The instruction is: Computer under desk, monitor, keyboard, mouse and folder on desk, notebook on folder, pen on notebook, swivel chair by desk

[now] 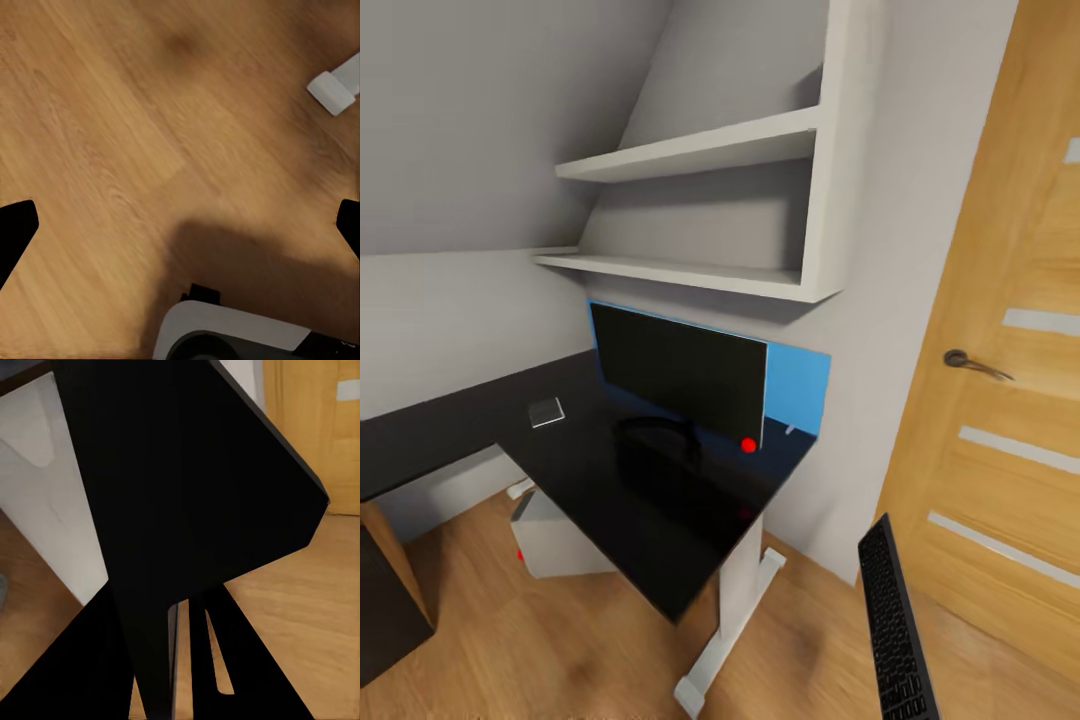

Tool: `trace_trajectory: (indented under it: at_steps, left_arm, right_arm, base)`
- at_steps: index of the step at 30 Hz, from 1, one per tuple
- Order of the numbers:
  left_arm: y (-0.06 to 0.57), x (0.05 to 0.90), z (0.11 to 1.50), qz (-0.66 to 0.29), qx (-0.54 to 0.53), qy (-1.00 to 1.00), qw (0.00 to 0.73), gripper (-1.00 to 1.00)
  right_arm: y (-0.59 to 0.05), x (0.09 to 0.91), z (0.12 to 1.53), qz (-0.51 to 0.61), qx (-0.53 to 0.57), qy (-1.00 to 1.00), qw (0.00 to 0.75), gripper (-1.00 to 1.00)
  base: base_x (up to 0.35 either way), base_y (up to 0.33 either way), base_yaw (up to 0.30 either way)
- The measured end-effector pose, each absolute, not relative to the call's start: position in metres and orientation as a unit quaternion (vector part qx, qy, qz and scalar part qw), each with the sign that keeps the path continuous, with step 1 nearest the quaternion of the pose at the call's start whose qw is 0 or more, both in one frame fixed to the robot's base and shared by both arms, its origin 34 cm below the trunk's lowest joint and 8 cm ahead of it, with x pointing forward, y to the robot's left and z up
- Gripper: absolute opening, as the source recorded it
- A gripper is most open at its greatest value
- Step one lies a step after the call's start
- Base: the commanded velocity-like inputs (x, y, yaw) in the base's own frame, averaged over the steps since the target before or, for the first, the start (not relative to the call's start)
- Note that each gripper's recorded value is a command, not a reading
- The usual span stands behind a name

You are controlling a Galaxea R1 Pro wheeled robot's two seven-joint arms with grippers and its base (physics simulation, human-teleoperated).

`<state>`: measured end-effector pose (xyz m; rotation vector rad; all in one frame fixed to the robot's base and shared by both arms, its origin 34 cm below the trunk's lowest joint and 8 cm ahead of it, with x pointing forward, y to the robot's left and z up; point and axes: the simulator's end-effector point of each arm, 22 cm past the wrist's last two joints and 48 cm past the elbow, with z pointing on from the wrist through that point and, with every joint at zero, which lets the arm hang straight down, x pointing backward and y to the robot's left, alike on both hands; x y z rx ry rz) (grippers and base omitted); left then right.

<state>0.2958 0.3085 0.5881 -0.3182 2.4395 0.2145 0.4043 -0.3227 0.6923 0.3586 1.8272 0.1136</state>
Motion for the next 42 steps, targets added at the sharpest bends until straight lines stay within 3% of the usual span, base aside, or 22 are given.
trace_trajectory:
  at_steps: [18,29,42]
  left_arm:
    - [0.3091,0.2946,0.5878,0.083,-0.122,0.933,0.329,1.0]
    - [0.3093,0.2948,0.5878,0.083,-0.123,0.933,0.329,1.0]
    - [0.3093,0.2945,0.5876,0.084,-0.123,0.933,0.328,1.0]
  right_arm:
    - [-0.3218,0.4031,0.6909,0.05,0.152,0.789,0.593,-1.0]
    - [-0.321,0.4031,0.6908,0.051,0.151,0.789,0.593,-1.0]
    - [-0.3217,0.4032,0.6907,0.05,0.152,0.789,0.593,-1.0]
  base:
    - [0.0,-0.313,0.216]
    - [0.0,-0.104,0.273]
    - [-0.109,-0.286,0.275]
